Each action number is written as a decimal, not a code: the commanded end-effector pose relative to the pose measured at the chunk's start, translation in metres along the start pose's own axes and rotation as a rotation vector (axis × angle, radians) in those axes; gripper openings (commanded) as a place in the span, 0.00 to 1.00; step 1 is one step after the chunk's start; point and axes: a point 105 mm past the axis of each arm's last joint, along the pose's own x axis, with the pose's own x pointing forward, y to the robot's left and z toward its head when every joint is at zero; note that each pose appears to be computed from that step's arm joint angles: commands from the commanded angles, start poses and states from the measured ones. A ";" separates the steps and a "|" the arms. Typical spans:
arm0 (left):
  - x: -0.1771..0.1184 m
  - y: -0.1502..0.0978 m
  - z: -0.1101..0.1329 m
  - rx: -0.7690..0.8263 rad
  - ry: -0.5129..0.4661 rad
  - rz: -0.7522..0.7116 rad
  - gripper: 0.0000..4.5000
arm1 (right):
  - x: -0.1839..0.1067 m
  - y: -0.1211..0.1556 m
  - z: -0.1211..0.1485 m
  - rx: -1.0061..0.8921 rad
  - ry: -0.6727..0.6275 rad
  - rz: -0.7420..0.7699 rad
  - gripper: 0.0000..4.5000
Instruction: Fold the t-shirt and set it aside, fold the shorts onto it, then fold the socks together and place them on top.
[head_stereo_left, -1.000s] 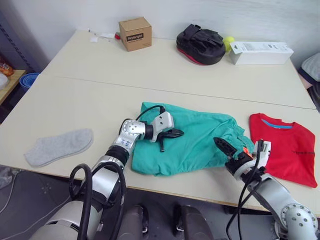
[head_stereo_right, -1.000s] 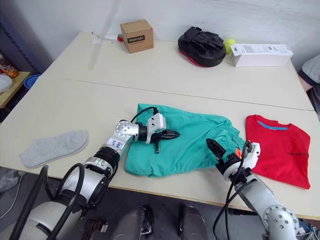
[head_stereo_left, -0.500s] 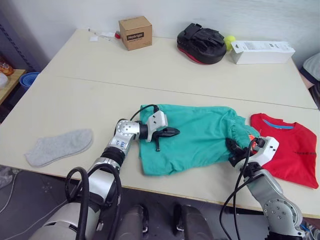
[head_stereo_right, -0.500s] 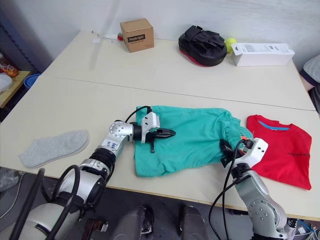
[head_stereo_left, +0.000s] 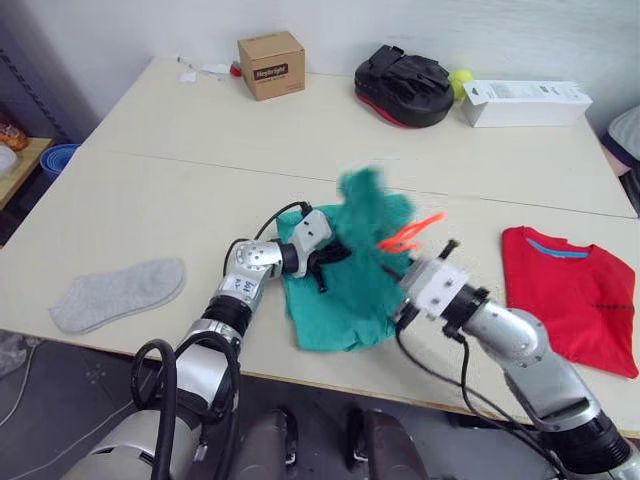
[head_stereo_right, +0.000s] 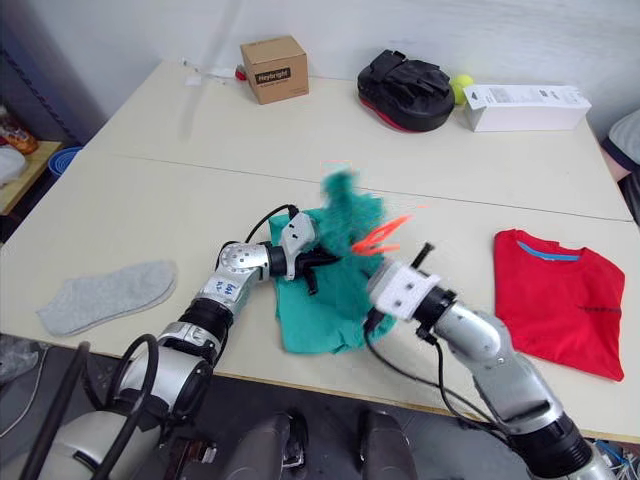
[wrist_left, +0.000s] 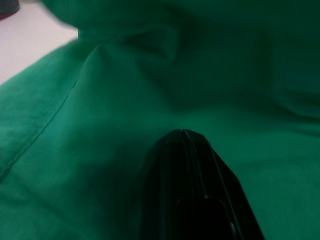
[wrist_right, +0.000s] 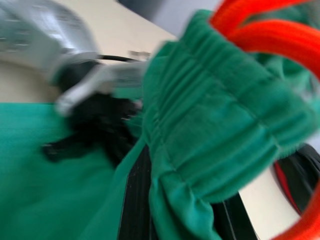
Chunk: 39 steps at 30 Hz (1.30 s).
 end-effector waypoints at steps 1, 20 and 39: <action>-0.007 -0.001 -0.008 -0.020 0.024 0.010 0.00 | 0.002 0.022 0.001 -0.088 -0.038 0.145 0.01; -0.108 -0.014 0.031 -0.044 0.091 -0.200 0.00 | 0.016 0.029 -0.013 0.223 -0.046 0.251 0.06; -0.155 -0.009 0.081 -0.243 0.000 -0.179 0.00 | -0.053 0.009 -0.003 0.734 -0.025 0.545 0.52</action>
